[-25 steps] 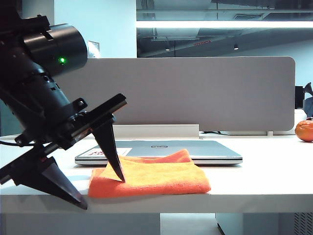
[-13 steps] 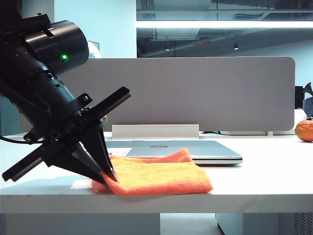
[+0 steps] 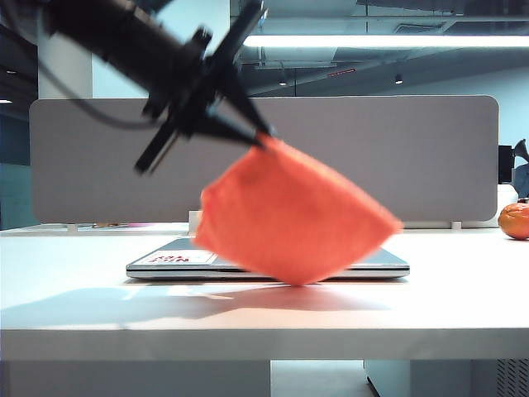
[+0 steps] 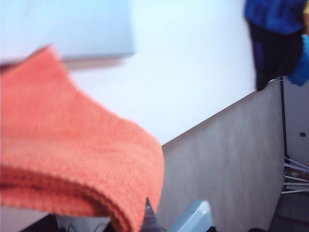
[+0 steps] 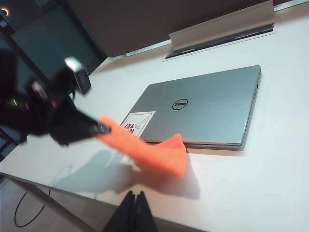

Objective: Pick up the orange rag and put it over the laptop.

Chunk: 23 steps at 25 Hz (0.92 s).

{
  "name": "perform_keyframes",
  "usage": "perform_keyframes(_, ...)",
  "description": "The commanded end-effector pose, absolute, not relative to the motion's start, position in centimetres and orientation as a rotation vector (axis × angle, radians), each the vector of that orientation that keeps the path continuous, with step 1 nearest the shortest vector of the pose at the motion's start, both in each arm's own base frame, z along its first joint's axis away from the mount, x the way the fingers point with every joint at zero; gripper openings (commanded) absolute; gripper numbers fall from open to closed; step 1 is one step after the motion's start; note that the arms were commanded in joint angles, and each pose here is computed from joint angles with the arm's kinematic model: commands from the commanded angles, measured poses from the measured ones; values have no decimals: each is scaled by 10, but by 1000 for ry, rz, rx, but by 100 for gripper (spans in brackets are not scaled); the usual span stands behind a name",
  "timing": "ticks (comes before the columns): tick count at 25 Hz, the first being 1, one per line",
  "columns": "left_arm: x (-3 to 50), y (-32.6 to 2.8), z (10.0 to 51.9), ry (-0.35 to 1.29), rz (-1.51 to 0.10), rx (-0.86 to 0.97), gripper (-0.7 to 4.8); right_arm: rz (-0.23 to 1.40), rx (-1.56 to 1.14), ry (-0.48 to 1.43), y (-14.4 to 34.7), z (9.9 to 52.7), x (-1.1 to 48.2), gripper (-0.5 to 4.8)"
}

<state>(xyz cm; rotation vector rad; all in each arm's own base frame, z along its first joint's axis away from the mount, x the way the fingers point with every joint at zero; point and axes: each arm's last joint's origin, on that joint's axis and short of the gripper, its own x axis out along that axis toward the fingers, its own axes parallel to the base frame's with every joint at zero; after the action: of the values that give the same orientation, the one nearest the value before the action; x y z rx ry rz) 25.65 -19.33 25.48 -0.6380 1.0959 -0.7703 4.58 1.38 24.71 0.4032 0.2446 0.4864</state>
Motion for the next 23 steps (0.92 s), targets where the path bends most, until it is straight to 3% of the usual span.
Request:
perform_keyframes(1,267,-190,286,1010,-810,-599,-6,491,398,231,14,250,46,-5)
perform_keyframes(4,284,-177,320,875,-778,-580,-6,491,398,231,14,250,46,-5)
perform_keyframes(9,311,-167,342,788,-741,-550,-6,490,398,231,14,250,46,-5)
perform_keyframes(18,375,-188,334,785,-614,-357,-6,491,398,231,14,250,46,-5)
perform_keyframes(23,405,-202,334,737,-624,-354,-6,491,398,232,14,250,46,-5)
